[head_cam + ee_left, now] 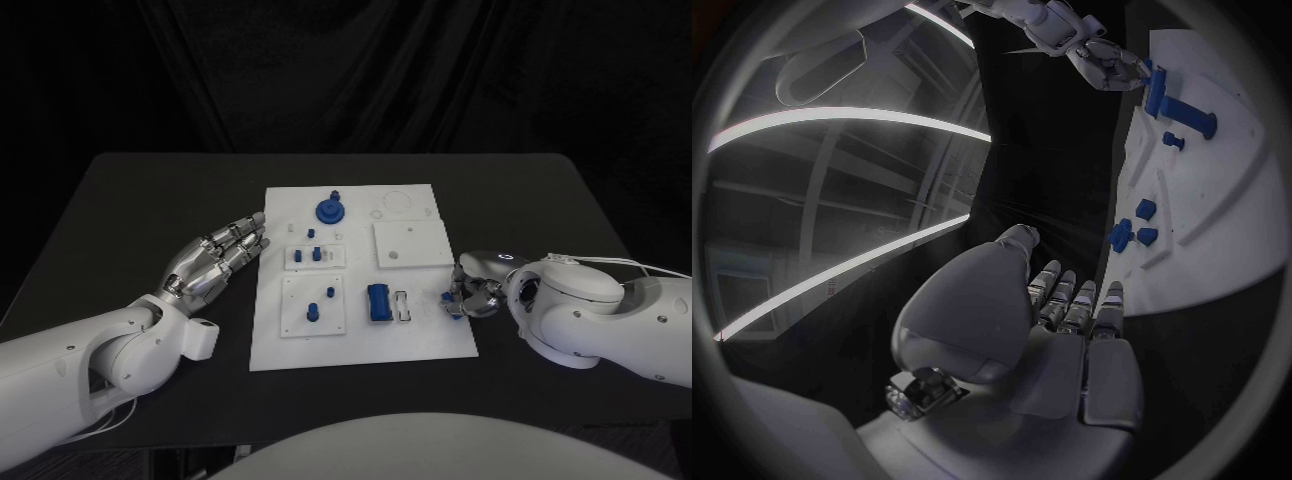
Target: Assemble the parts on the task board
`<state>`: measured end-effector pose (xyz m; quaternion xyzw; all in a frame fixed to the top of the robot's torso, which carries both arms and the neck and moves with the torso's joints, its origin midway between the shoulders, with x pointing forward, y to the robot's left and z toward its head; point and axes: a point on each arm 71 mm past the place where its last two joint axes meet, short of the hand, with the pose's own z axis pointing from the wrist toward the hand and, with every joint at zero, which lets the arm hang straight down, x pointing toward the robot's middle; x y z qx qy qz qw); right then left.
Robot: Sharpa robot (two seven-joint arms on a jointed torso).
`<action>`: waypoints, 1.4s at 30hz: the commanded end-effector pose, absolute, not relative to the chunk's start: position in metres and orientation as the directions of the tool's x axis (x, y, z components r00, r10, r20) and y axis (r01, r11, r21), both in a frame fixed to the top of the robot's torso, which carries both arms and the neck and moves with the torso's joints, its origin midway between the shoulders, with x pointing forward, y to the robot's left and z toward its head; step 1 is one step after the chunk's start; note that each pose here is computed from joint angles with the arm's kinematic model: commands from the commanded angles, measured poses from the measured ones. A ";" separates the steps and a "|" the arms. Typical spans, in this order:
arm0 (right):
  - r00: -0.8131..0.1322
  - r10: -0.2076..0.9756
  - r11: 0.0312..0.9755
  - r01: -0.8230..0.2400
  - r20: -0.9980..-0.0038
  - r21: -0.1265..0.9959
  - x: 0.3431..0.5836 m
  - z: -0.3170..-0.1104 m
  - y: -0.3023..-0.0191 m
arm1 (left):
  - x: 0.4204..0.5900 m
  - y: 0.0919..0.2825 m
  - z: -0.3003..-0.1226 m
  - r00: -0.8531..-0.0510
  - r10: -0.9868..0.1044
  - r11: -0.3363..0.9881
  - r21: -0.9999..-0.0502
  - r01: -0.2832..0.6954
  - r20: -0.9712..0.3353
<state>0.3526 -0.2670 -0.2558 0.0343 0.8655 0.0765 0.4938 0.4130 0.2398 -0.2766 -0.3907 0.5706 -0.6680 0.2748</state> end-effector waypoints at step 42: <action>-0.600 0.500 0.838 0.153 -0.625 0.523 0.364 -0.260 -0.227 | 0.411 0.236 -0.272 -0.563 -0.795 -0.255 -0.967 -0.027 0.225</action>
